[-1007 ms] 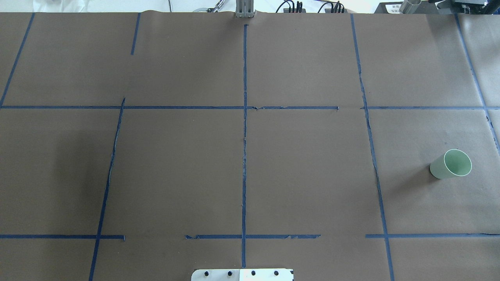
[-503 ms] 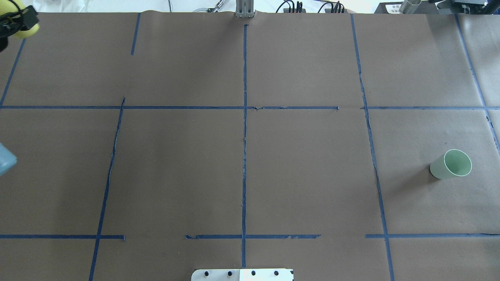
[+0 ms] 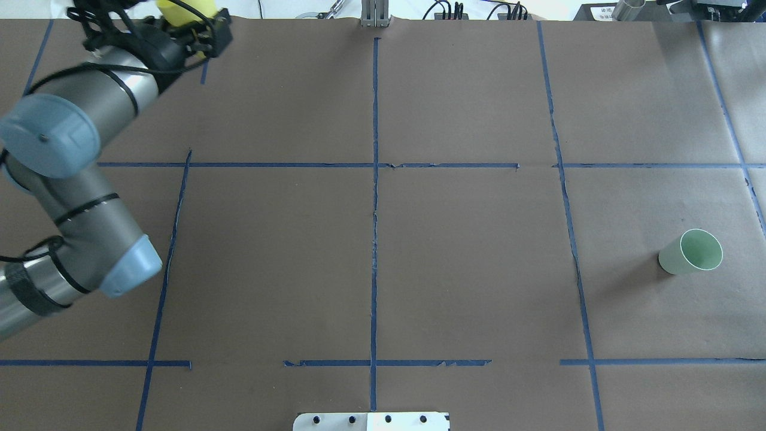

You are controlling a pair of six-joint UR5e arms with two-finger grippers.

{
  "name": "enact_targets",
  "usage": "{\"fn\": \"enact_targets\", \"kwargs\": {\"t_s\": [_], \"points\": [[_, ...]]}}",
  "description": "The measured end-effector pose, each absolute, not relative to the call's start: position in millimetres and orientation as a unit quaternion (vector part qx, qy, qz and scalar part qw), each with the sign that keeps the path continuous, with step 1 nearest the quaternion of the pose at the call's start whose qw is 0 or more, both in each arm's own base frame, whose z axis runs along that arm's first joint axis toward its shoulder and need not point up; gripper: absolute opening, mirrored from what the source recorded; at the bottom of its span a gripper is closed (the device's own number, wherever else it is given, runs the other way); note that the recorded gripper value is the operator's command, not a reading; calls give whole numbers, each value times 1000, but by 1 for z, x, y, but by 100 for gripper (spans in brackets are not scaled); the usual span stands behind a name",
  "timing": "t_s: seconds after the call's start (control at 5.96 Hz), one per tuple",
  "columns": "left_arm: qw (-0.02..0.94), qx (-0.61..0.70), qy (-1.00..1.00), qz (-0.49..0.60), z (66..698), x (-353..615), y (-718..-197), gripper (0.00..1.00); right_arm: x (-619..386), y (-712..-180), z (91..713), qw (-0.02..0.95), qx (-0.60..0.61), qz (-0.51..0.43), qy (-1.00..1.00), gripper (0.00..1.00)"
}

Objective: Transfer and stack yellow cup on green cup

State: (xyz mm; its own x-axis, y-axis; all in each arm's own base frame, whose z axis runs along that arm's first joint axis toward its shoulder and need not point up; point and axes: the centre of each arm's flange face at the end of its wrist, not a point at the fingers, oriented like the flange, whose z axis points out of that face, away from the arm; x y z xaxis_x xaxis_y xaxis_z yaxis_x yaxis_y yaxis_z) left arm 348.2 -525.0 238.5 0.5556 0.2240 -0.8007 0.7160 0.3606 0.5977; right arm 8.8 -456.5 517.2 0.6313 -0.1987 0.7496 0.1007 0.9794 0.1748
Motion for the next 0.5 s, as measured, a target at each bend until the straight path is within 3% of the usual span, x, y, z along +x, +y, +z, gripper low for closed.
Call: {"fn": "enact_targets", "kwargs": {"t_s": [0.5], "points": [[690, 564, 402, -210, 198, 484, -491, 32, -61, -519, 419, 899, 50, -41, -434, 100]]}}
